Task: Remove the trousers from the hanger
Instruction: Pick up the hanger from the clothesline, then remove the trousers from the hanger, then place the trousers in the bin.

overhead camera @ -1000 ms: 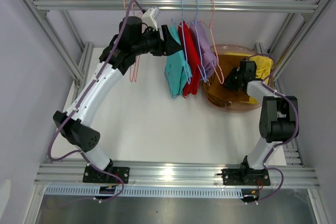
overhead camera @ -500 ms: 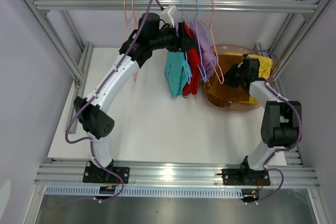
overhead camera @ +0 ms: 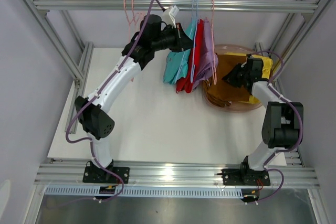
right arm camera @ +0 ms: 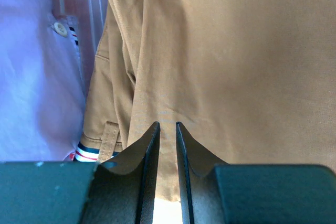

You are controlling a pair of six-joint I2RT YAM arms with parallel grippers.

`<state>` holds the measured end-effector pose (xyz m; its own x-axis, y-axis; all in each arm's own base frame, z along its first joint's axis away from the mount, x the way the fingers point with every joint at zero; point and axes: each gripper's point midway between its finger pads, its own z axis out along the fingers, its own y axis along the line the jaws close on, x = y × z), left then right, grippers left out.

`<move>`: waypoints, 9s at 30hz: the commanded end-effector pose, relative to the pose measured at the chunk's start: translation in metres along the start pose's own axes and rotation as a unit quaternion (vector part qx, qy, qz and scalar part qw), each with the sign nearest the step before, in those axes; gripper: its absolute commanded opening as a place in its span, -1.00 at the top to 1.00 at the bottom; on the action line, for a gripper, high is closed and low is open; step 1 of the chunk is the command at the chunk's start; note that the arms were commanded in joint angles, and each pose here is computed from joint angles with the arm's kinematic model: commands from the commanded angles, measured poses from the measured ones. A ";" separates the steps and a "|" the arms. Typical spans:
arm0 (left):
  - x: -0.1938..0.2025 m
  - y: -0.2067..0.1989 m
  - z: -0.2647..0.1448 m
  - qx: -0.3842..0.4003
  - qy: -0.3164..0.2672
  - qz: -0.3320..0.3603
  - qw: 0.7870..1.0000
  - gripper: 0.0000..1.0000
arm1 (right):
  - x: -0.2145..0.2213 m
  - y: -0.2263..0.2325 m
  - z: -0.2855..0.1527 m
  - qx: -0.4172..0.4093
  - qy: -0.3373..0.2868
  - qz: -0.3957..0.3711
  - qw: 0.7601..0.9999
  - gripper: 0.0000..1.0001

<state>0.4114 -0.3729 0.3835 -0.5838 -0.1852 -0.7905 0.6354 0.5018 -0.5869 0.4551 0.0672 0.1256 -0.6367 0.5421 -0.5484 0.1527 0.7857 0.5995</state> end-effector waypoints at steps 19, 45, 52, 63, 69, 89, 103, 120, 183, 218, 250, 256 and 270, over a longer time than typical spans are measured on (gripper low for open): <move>-0.070 -0.079 -0.085 0.030 -0.131 0.116 0.984 0.99 | -0.046 -0.043 0.019 -0.016 -0.018 0.081 0.996 0.69; -0.137 -0.071 -0.117 -0.082 -0.237 0.152 0.956 0.99 | 0.055 0.127 -0.102 -0.138 0.000 -0.152 0.979 0.35; -0.135 -0.077 -0.141 -0.092 -0.250 0.129 0.955 0.99 | 0.089 0.150 -0.161 -0.171 -0.020 -0.205 0.963 0.29; -0.051 -0.041 -0.187 -0.195 -0.256 0.088 0.943 0.99 | 0.131 0.187 -0.215 -0.206 -0.032 -0.299 0.931 0.14; -0.011 -0.011 -0.198 -0.277 -0.242 0.102 0.924 0.99 | 0.163 0.201 -0.226 -0.220 -0.042 -0.345 0.911 0.11; 0.053 0.022 -0.188 -0.285 -0.159 0.097 0.940 0.99 | 0.191 0.299 -0.162 -0.150 -0.148 -0.455 0.865 -0.30; 0.064 0.027 -0.186 -0.269 -0.136 0.070 0.951 0.99 | 0.229 0.320 -0.133 -0.176 -0.127 -0.472 0.855 -0.44; 0.066 0.027 -0.185 -0.261 -0.125 0.070 0.955 0.99 | 0.198 0.287 -0.099 -0.112 -0.168 -0.472 0.858 -0.44; 0.080 0.071 -0.164 -0.298 -0.073 0.049 0.951 0.99 | -0.068 0.158 -0.433 0.056 -0.420 -0.340 0.839 1.00; 0.092 0.043 -0.151 -0.248 -0.037 0.066 0.966 0.99 | -0.167 0.091 -0.200 0.222 -0.399 -0.172 0.873 1.00; 0.095 0.034 -0.146 -0.225 -0.022 0.065 0.972 0.99 | -0.207 0.065 -0.105 0.202 -0.347 -0.121 0.908 -0.99; 0.095 0.033 -0.146 -0.223 -0.021 0.065 0.972 0.99 | -0.178 0.068 -0.123 0.134 -0.349 -0.101 0.922 -0.99; 0.095 0.025 -0.146 -0.205 -0.019 0.062 0.977 0.99 | -0.071 -0.007 0.006 0.153 -0.163 -0.095 0.970 -0.29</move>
<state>0.3004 -0.2467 0.2866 -0.5423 -0.1051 -0.8336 0.3821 0.8527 -0.3561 0.4944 0.0089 0.2207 -0.2680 0.3854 -0.8830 0.2970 0.9049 0.3049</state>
